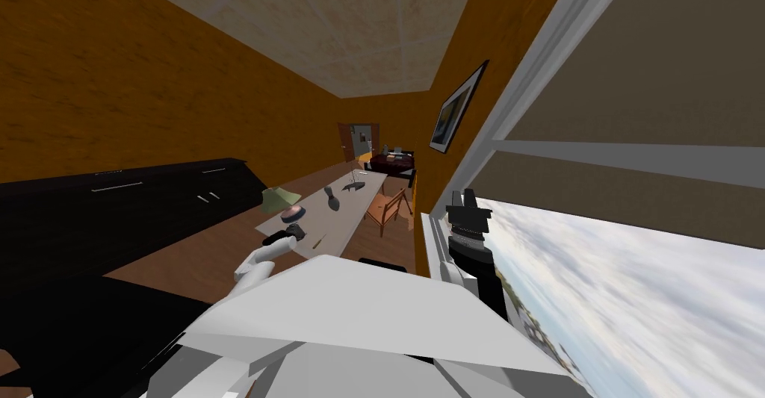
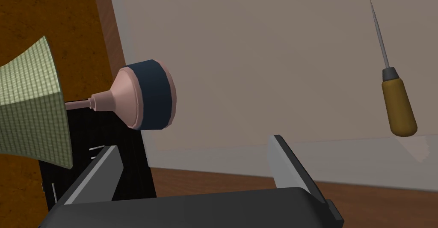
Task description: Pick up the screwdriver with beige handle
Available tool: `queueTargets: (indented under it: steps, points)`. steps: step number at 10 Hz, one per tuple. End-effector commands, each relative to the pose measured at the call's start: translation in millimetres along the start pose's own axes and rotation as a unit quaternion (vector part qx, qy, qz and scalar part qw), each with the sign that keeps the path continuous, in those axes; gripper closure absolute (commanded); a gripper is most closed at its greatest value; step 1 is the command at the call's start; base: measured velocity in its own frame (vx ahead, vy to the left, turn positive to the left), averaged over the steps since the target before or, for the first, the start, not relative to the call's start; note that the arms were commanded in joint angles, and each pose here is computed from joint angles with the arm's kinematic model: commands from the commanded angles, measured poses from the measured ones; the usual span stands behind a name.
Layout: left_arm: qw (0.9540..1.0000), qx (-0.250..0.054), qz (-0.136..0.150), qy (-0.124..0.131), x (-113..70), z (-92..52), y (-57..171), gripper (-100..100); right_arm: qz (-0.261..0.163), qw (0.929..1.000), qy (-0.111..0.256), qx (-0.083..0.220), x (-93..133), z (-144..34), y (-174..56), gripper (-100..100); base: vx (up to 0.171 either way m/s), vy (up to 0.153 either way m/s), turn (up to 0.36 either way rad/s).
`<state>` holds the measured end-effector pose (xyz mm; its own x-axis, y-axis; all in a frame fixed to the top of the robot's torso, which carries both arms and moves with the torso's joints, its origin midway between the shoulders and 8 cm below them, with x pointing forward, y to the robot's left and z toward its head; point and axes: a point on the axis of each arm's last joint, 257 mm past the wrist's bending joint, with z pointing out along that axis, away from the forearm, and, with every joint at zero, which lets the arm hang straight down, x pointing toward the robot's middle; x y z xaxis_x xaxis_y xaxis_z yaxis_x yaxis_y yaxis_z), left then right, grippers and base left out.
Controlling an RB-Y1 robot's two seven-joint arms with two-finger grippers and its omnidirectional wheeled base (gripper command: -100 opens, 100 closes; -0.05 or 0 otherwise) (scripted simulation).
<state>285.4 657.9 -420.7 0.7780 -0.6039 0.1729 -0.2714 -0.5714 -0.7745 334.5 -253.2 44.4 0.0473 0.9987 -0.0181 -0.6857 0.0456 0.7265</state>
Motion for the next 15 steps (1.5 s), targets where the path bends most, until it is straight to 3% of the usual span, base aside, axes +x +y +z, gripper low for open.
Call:
queueTargets:
  steps: [1, 3, 7, 9, 12, 14, 15]
  points:
    - [0.9993, -0.027, -0.017, -0.022, -15.4, 4.7, 12.1, -100, 0.000, 1.0000, 0.000, 0.000, 0.0, 0.0, 0.0, 0, 0.089, -0.007, -0.015]
    - [0.9985, -0.040, -0.020, -0.033, -26.4, 5.6, 26.1, -100, 0.000, 1.0000, 0.000, 0.000, 0.0, 0.0, 0.0, 0, 0.047, -0.001, -0.003]
    - [0.9910, -0.096, -0.052, -0.077, -63.2, 6.3, 59.4, -100, 0.000, 1.0000, 0.000, 0.000, 0.0, 0.0, 0.0, 0, 0.082, -0.006, -0.010]
    - [0.9857, -0.121, -0.068, -0.096, -77.9, 4.5, 74.5, -100, 0.000, 1.0000, 0.000, 0.000, 0.0, 0.0, 0.0, 0, 0.080, -0.007, -0.007]
    - [0.9734, -0.164, -0.097, -0.128, -99.3, -1.3, 99.9, -100, 0.000, 1.0000, 0.000, 0.000, 0.0, 0.0, 0.0, 0, 0.081, 0.000, -0.010]
    - [0.9707, -0.173, -0.099, -0.135, -105.2, -3.8, 109.7, -100, 0.000, 1.0000, 0.000, 0.000, 0.0, 0.0, 0.0, 0, 0.055, -0.003, -0.003]
    - [0.9638, -0.192, -0.112, -0.148, -112.7, -7.7, 121.0, -100, 0.000, 1.0000, 0.000, 0.000, 0.0, 0.0, 0.0, 0, 0.055, -0.002, -0.009]
